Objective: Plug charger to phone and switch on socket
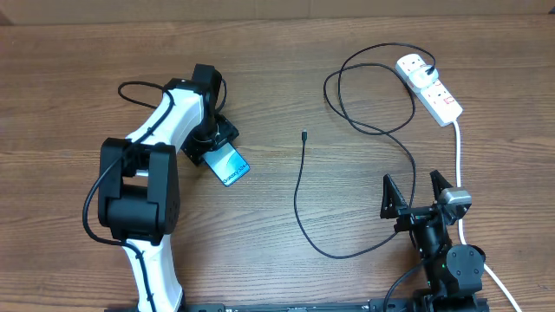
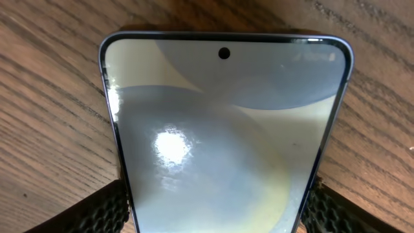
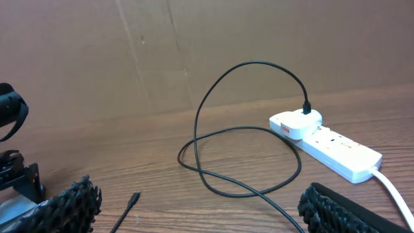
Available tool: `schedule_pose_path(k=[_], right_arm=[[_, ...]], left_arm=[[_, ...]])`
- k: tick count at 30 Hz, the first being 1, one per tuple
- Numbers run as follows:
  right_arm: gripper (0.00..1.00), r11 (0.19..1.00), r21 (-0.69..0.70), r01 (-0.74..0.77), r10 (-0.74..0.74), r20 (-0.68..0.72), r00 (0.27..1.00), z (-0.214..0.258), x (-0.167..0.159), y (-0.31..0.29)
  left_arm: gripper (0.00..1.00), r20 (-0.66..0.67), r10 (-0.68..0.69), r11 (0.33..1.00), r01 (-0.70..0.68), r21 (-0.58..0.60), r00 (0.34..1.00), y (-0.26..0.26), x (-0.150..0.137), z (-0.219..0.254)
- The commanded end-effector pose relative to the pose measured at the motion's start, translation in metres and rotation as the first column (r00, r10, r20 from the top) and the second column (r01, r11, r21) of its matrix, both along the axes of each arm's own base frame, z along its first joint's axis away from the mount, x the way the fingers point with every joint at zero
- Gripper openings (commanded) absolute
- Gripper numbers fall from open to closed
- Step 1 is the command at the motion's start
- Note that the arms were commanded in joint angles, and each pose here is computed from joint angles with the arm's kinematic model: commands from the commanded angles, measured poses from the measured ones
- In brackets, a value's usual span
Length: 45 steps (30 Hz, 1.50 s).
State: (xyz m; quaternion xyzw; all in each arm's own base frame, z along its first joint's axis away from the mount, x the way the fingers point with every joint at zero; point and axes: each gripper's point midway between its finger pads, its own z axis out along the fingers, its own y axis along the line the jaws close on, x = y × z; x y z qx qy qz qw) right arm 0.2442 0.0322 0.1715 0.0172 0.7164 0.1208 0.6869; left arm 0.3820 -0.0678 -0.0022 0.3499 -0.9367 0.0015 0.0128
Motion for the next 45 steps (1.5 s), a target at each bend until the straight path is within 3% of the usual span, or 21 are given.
schedule_pose_path(k=[1, 10, 24, 29, 35, 38, 41, 45], right_arm=[[1.00, 1.000, -0.003, 0.008, -0.008, 0.005, 1.000, -0.002, 0.000, -0.001], [1.00, 1.000, -0.003, 0.008, -0.008, 0.004, 1.000, -0.002, 0.000, -0.001], [1.00, 1.000, -0.003, 0.008, -0.008, 0.004, 1.000, -0.002, 0.000, -0.001], [1.00, 1.000, -0.003, 0.008, -0.008, 0.004, 1.000, -0.002, 0.000, -0.001], [1.00, 1.000, -0.003, 0.008, -0.008, 0.004, 1.000, -0.002, 0.000, -0.001], [1.00, 1.000, -0.003, 0.008, -0.008, 0.004, 1.000, -0.002, 0.000, -0.001], [1.00, 1.000, -0.003, 0.008, -0.008, 0.004, 1.000, -0.002, 0.000, -0.001], [1.00, 1.000, -0.003, 0.008, -0.008, 0.004, 1.000, -0.002, 0.000, -0.001]], left_arm=[[0.76, -0.168, -0.036, 0.997, 0.047, 0.062, 0.985, 0.014, -0.041, -0.042], [0.61, -0.158, -0.079, 0.995, 0.088, 0.049, 0.984, 0.014, -0.038, -0.041], [0.50, -0.096, -0.181, 0.977, 0.168, -0.131, 0.979, 0.010, -0.002, 0.009], [0.29, -0.056, -0.205, 0.957, 0.189, -0.218, 0.977, 0.001, 0.011, 0.040], [0.22, -0.047, -0.203, 0.952, 0.186, -0.243, 0.978, -0.004, 0.013, 0.045], [0.12, -0.046, -0.203, 0.950, 0.186, -0.252, 0.978, -0.005, 0.013, 0.046], [0.13, -0.038, -0.204, 0.954, 0.190, -0.231, 0.978, -0.002, 0.016, 0.045], [0.29, -0.020, -0.217, 0.972, 0.215, -0.090, 0.976, 0.017, 0.026, 0.039]])
